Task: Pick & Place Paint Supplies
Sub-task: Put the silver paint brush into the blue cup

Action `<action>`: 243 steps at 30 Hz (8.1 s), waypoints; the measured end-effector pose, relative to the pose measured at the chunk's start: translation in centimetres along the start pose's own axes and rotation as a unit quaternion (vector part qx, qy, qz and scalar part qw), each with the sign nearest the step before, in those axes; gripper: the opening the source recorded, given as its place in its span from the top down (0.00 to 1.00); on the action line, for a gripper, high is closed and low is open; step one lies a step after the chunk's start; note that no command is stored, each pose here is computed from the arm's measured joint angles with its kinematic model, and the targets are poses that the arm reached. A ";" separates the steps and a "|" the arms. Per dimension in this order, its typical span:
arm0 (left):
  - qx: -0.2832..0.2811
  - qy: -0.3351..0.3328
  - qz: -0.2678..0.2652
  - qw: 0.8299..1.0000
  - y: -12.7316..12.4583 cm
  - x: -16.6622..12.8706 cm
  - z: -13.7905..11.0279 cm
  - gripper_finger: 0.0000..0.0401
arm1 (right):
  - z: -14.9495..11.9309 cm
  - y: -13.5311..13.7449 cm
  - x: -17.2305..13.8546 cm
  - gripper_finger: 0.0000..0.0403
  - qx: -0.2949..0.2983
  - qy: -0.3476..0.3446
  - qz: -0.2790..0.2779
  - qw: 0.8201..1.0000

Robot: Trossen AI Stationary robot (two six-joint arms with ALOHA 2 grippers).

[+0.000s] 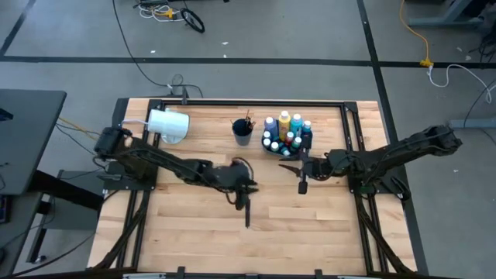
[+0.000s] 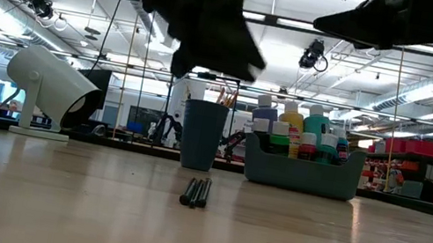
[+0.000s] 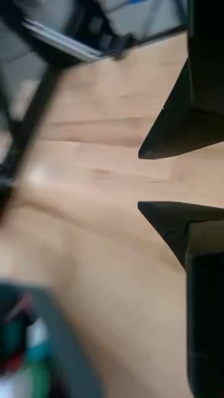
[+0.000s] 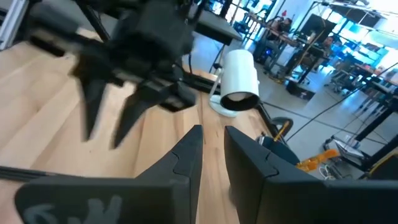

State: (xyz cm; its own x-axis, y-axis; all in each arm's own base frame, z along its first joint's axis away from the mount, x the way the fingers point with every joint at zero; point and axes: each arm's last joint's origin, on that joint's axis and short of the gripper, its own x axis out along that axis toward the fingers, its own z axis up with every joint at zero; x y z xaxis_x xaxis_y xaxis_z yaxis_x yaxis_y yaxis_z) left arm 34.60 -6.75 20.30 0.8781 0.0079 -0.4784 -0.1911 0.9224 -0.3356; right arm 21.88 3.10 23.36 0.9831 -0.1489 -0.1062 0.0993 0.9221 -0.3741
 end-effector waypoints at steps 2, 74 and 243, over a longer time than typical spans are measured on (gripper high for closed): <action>0.008 0.052 0.013 0.999 -0.1 1.4 -0.3 0.66 | 0.0 0.1 0.1 0.82 -0.001 0.002 0.003 1.000; -0.149 0.187 0.222 0.945 1.6 7.3 -4.0 0.98 | 0.0 0.1 0.1 0.82 0.013 -0.002 0.005 1.000; 0.130 -0.442 0.281 0.842 15.3 0.0 5.2 0.99 | 0.8 -0.2 0.1 0.82 -0.039 -0.043 0.000 0.998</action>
State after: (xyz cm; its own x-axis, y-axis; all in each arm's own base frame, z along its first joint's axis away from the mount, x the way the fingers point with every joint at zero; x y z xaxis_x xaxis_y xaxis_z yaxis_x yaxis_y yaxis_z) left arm 33.96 9.40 19.40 0.6858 0.6498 0.3277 -0.6841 0.7292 -0.0144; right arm 22.09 3.22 24.12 0.9931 -0.1138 -0.0277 0.0897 0.8910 -0.4450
